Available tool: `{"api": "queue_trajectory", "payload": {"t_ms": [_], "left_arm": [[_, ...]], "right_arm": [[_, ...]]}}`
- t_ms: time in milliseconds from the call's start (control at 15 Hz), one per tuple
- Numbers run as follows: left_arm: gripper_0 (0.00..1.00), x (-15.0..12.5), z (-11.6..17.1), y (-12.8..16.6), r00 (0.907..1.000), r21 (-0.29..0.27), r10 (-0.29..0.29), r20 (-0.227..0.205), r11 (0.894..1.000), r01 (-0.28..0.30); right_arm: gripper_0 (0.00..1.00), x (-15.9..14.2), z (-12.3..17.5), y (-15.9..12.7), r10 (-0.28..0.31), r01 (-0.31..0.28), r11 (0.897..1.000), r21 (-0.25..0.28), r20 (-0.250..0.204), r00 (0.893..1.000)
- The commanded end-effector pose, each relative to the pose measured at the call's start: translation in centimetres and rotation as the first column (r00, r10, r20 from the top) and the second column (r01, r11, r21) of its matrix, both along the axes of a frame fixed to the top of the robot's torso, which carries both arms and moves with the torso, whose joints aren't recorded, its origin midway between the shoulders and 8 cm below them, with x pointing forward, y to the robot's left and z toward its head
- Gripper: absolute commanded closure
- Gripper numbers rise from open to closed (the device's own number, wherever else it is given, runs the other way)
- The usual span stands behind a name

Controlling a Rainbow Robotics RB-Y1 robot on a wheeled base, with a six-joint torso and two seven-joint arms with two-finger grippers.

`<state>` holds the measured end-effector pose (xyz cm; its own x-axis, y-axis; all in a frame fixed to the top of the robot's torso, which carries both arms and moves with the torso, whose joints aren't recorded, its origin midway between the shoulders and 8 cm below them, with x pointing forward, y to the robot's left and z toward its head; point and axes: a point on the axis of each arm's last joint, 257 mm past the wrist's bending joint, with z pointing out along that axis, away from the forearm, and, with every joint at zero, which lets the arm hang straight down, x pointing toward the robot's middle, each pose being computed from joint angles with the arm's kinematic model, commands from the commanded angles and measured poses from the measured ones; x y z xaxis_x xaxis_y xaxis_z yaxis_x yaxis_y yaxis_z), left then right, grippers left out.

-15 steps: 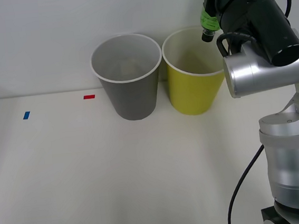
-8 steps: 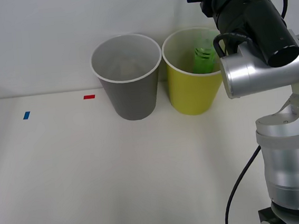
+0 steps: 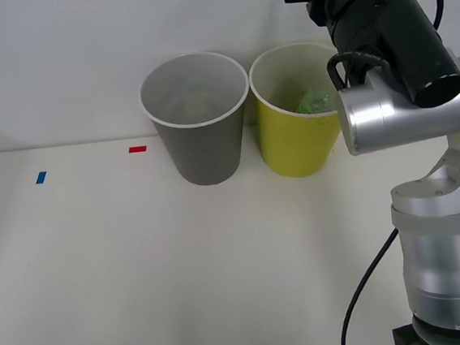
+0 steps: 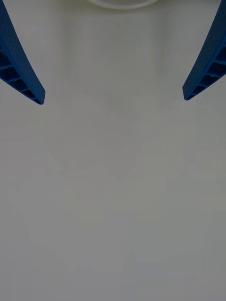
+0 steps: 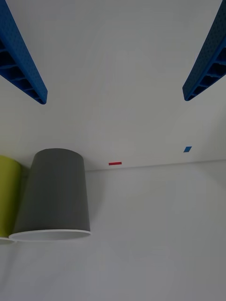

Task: Put cans in the gray bin and PET bottles in the light green bin.

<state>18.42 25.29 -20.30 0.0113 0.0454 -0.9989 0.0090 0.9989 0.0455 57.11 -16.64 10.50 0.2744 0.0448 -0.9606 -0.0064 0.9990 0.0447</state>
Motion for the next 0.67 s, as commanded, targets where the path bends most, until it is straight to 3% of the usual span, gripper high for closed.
{"api": "queue_trajectory", "payload": {"t_ms": [67, 267, 400, 667], "left_arm": [[0.00, 0.0, 0.0, 0.0, 1.0000, 0.000, 0.000, 0.000, 1.000, 0.000], [0.00, 0.0, 0.0, 0.0, 1.0000, 0.000, 0.000, 0.000, 1.000, 0.000], [0.00, 0.0, 0.0, 0.0, 1.0000, 0.000, 0.000, 0.000, 1.000, 0.000], [0.00, 0.0, 0.0, 0.0, 1.0000, 0.000, 0.000, 0.000, 1.000, 0.000]], "right_arm": [[0.00, -2.6, -1.3, -0.6, 0.005, -0.005, 1.000, -0.001, 0.004, 1.000], [0.00, -6.4, -2.8, -2.2, 0.002, -0.002, 1.000, 0.014, 0.004, 1.000], [0.00, -8.2, -4.4, -3.1, 0.014, -0.013, 0.999, 0.042, -0.020, 1.000], [0.00, -11.4, -6.5, -4.6, 0.007, -0.007, 1.000, -0.013, -0.041, 0.999]]}}
